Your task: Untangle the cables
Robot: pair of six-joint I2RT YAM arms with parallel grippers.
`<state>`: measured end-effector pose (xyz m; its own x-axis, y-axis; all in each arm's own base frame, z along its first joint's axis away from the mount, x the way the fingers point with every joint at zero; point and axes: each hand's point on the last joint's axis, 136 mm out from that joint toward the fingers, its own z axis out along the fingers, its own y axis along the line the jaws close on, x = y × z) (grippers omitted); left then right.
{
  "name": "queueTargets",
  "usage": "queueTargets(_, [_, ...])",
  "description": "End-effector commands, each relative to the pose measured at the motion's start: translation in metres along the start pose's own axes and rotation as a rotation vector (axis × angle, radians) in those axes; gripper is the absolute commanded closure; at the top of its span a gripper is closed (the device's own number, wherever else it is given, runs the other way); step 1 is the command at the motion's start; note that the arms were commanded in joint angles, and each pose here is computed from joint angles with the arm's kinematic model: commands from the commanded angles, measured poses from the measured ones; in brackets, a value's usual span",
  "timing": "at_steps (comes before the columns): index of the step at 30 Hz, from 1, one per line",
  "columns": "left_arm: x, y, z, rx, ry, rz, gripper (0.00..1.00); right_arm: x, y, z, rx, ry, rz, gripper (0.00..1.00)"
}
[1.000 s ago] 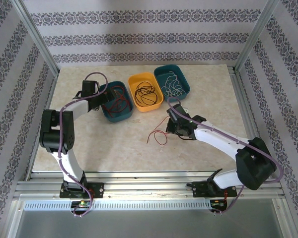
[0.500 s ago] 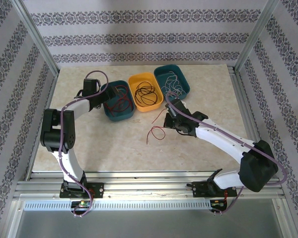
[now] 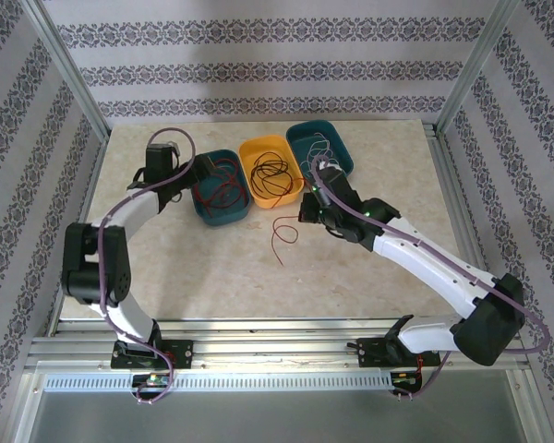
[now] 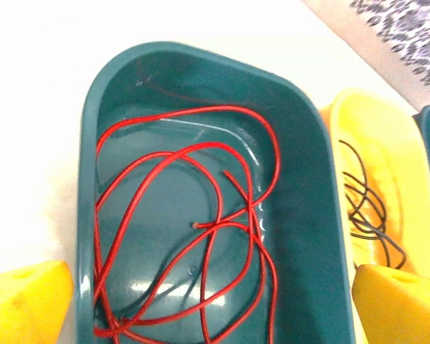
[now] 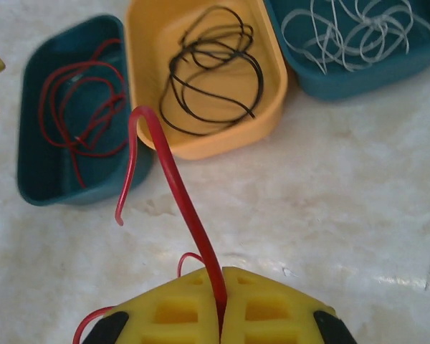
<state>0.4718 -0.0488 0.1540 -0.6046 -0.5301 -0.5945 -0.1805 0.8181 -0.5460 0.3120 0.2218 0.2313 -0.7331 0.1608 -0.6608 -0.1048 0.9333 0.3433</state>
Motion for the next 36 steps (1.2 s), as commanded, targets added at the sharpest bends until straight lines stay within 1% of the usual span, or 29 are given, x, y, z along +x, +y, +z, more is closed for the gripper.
queueTargets(1, [-0.008, 0.002, -0.031, -0.062, -0.053, 0.082, 0.01, -0.027, 0.019, -0.022, -0.049, -0.069, -0.045, 0.96])
queueTargets(4, [-0.015, 0.002, -0.058, -0.094, -0.104, 0.120, 0.01, -0.046, 0.038, -0.029, -0.095, -0.100, -0.079, 0.95])
queueTargets(8, [-0.018, 0.004, -0.093, -0.128, -0.170, 0.153, 0.01, -0.068, 0.065, -0.028, -0.139, -0.127, -0.130, 0.95])
queueTargets(15, [-0.016, 0.010, -0.145, -0.157, -0.280, 0.192, 0.01, -0.110, 0.116, -0.011, -0.213, -0.186, -0.214, 0.95])
queueTargets(19, [-0.009, 0.013, -0.165, -0.162, -0.302, 0.200, 0.01, -0.129, 0.143, 0.005, -0.238, -0.203, -0.254, 0.95])
queueTargets(23, [-0.001, 0.015, -0.178, -0.155, -0.316, 0.196, 0.01, -0.141, 0.158, 0.034, -0.225, -0.208, -0.277, 0.96])
queueTargets(27, [0.004, 0.018, -0.182, -0.162, -0.314, 0.206, 0.01, -0.146, 0.171, 0.066, -0.221, -0.210, -0.298, 0.97])
queueTargets(29, [0.004, 0.021, -0.184, -0.181, -0.312, 0.213, 0.01, -0.151, 0.174, 0.083, -0.198, -0.224, -0.316, 0.97])
queueTargets(32, [0.003, 0.019, -0.184, -0.173, -0.310, 0.213, 0.01, -0.158, 0.174, 0.107, -0.150, -0.243, -0.341, 0.97])
queueTargets(36, [0.003, 0.018, -0.184, -0.162, -0.309, 0.208, 0.01, -0.165, 0.179, 0.127, -0.158, -0.248, -0.346, 0.97])
